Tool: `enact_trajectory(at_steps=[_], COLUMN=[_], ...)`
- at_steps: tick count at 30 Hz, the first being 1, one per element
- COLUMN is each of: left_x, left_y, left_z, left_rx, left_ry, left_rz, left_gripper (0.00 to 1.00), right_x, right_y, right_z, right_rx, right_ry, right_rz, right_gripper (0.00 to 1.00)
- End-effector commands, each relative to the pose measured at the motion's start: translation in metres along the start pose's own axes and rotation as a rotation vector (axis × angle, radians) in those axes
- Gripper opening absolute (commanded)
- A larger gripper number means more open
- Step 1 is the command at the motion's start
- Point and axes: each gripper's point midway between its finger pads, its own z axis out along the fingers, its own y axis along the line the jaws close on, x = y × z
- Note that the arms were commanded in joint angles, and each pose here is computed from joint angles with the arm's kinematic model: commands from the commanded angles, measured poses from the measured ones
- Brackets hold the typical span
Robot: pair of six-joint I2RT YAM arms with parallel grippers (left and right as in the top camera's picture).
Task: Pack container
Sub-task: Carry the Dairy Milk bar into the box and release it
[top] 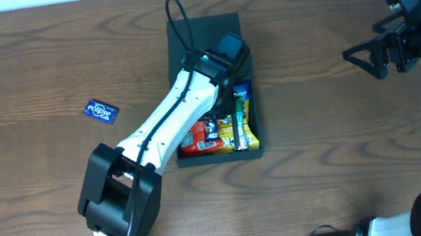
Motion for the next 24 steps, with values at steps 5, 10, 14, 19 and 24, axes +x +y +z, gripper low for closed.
enact_trajectory(at_steps=[5, 10, 14, 19, 24], left_x=[0.012, 0.013, 0.020, 0.022, 0.020], left_y=[-0.015, -0.019, -0.026, -0.027, -0.029], left_z=[0.017, 0.020, 0.026, 0.030, 0.030], left_rx=[0.013, 0.028, 0.061, 0.067, 0.073], left_ry=[0.055, 0.065, 0.113, 0.128, 0.120], left_rz=[0.035, 0.036, 0.051, 0.054, 0.054], left_gripper=[0.19, 0.22, 0.22, 0.22, 0.22], right_x=[-0.004, -0.004, -0.004, -0.004, -0.005], right_y=[0.001, 0.001, 0.001, 0.000, 0.000], right_z=[-0.001, -0.001, -0.001, -0.001, -0.001], right_rx=[-0.015, -0.014, -0.015, -0.013, -0.012], right_ry=[-0.021, -0.020, -0.020, -0.022, -0.024], right_rz=[0.011, 0.011, 0.011, 0.009, 0.007], right_gripper=[0.99, 0.99, 0.99, 0.99, 0.99])
